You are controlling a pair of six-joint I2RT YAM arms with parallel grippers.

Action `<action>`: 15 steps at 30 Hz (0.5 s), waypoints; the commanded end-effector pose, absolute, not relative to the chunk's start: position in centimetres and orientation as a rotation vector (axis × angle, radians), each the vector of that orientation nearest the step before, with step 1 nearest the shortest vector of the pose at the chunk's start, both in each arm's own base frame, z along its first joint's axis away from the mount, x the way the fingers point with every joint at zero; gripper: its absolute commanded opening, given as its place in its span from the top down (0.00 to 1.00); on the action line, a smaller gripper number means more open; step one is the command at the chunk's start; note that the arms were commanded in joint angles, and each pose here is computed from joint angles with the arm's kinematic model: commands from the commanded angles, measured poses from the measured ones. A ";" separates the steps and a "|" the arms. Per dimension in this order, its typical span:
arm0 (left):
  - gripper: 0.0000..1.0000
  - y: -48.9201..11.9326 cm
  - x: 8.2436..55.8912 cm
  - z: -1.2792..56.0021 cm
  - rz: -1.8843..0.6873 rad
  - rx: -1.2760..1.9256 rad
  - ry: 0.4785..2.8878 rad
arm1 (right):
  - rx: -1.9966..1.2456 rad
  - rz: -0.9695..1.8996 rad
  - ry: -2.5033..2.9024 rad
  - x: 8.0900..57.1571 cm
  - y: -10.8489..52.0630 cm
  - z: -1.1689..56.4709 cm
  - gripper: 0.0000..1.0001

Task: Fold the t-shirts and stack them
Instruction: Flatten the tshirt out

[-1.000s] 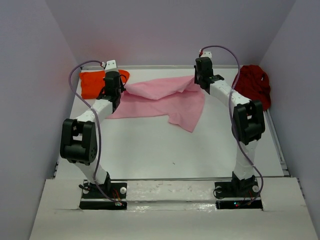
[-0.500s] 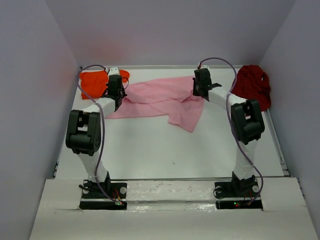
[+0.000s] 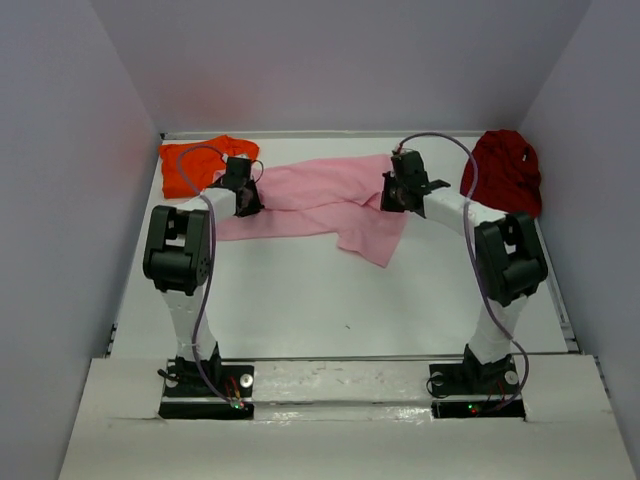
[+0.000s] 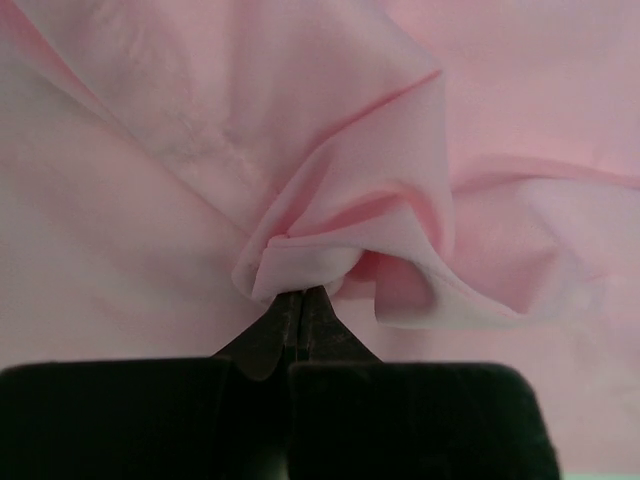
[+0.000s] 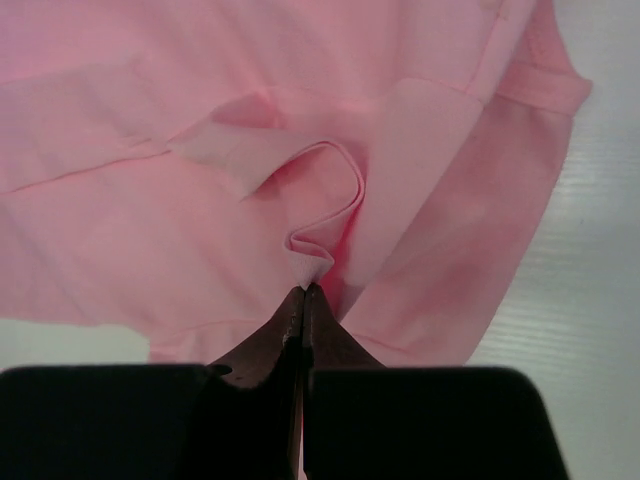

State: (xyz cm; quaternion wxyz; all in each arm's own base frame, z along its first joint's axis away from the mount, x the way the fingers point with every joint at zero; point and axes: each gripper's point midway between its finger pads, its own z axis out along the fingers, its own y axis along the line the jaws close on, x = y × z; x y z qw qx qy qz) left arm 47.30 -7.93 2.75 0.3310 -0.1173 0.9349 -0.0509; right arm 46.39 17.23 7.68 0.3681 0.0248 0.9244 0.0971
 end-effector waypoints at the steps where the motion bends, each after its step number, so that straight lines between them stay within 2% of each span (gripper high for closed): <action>1: 1.00 -10.3 42.6 5.5 -0.346 -0.342 2.461 | 0.051 0.487 2.295 43.7 20.1 13.2 1.00; 4: 1.00 -11.9 40.5 9.5 -0.350 -0.269 2.360 | 0.051 0.471 2.263 40.6 19.4 13.9 1.00; 8: 1.00 -13.5 36.8 18.5 -0.367 -0.185 2.184 | 0.046 0.453 2.101 36.4 17.2 20.2 1.00; 9: 1.00 -13.8 35.2 23.6 -0.389 -0.154 2.060 | 0.042 0.450 2.034 34.6 16.0 23.6 1.00; 10: 1.00 -14.0 34.6 23.1 -0.364 -0.131 2.084 | 0.041 0.458 1.995 33.5 15.4 25.5 1.00; 11: 1.00 -12.7 32.4 27.4 -0.344 -0.152 1.990 | 0.039 0.460 1.959 32.5 14.8 27.3 1.00; 13: 1.00 -12.3 29.2 31.4 -0.377 -0.142 1.907 | 0.035 0.466 1.854 29.2 12.9 32.5 1.00; 15: 1.00 -9.8 23.7 38.0 -0.473 -0.166 1.728 | 0.026 0.495 1.774 25.6 11.5 36.7 1.00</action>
